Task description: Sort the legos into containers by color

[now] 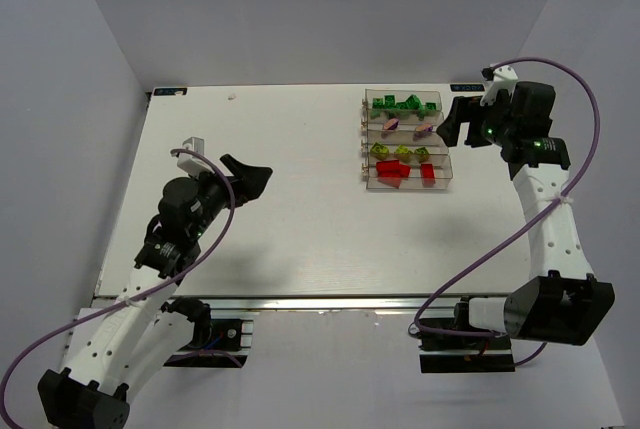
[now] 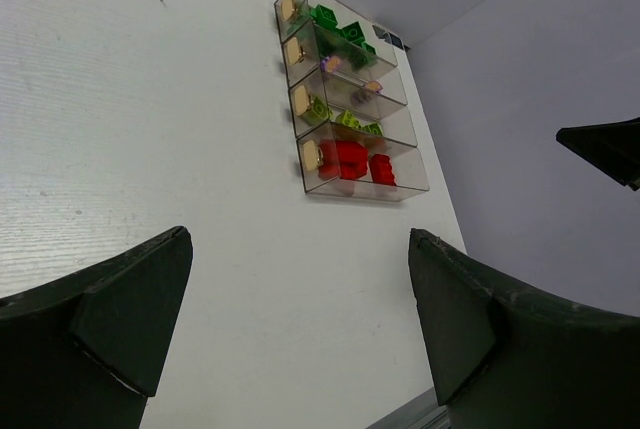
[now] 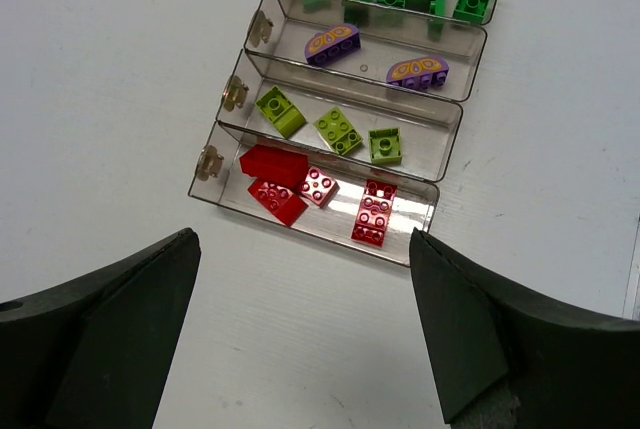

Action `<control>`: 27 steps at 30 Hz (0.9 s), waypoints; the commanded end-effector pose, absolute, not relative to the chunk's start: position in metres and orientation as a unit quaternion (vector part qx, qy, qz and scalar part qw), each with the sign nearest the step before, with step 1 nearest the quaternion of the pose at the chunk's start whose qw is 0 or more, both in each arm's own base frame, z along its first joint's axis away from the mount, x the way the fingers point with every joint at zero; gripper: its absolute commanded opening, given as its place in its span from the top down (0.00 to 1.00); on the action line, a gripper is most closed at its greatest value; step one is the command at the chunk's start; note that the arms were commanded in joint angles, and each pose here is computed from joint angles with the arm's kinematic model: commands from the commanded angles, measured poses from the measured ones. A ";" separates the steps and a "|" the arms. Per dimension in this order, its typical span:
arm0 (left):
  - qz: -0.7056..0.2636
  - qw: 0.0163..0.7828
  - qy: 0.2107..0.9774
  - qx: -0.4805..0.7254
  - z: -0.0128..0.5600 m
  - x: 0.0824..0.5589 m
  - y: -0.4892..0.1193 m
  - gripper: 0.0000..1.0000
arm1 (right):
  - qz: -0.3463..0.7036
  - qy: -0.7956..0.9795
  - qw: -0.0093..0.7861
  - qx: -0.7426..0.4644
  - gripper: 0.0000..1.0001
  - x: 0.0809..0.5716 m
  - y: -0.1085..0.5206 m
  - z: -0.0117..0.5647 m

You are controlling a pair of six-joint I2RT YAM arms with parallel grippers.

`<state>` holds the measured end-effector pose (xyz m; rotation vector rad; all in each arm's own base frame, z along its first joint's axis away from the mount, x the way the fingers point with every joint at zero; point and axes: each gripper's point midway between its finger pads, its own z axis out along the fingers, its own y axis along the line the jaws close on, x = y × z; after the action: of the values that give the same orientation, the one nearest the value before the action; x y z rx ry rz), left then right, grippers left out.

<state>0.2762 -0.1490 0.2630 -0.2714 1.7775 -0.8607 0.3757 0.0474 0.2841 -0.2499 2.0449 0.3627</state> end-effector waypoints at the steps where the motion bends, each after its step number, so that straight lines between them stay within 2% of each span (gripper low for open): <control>1: -0.366 0.550 0.743 -0.108 0.273 0.272 -0.147 0.02 | 0.145 0.833 0.522 -0.113 0.11 0.373 0.049 0.298; 27: -0.362 0.552 0.741 -0.120 0.269 0.269 -0.143 0.02 | 0.147 0.832 0.522 -0.115 0.10 0.376 0.049 0.301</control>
<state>0.2701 -0.1465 0.2684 -0.2722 1.7602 -0.8674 0.3748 0.0475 0.2855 -0.2527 2.0407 0.3610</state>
